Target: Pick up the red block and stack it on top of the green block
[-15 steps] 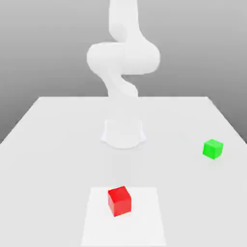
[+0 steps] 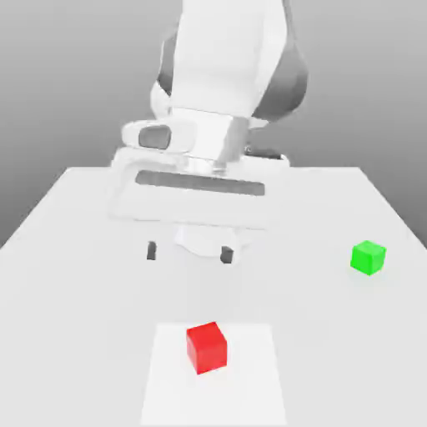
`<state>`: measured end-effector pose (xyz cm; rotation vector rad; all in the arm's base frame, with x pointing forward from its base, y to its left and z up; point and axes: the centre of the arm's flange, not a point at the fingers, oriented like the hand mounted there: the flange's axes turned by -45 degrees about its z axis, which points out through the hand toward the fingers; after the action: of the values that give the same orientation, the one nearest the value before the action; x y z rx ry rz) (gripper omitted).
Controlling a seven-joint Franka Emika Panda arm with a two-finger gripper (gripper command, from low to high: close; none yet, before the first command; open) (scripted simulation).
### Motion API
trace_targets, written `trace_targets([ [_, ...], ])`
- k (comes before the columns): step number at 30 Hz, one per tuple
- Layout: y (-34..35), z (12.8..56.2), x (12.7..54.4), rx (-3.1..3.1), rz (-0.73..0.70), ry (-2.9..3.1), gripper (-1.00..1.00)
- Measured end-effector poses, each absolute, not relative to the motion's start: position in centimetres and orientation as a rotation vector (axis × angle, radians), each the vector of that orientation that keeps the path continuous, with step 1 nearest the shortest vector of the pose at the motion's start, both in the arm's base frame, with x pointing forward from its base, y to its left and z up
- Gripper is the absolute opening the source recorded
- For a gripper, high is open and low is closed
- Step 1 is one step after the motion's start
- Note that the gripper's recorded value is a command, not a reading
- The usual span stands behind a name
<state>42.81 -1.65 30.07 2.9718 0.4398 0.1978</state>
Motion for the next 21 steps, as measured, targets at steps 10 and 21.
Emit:
trace_targets([
  [10,-1.1,19.1,38.9,3.084,0.018,0.598,0.00],
  [21,-1.1,14.4,38.4,3.083,0.002,0.603,-1.00],
])
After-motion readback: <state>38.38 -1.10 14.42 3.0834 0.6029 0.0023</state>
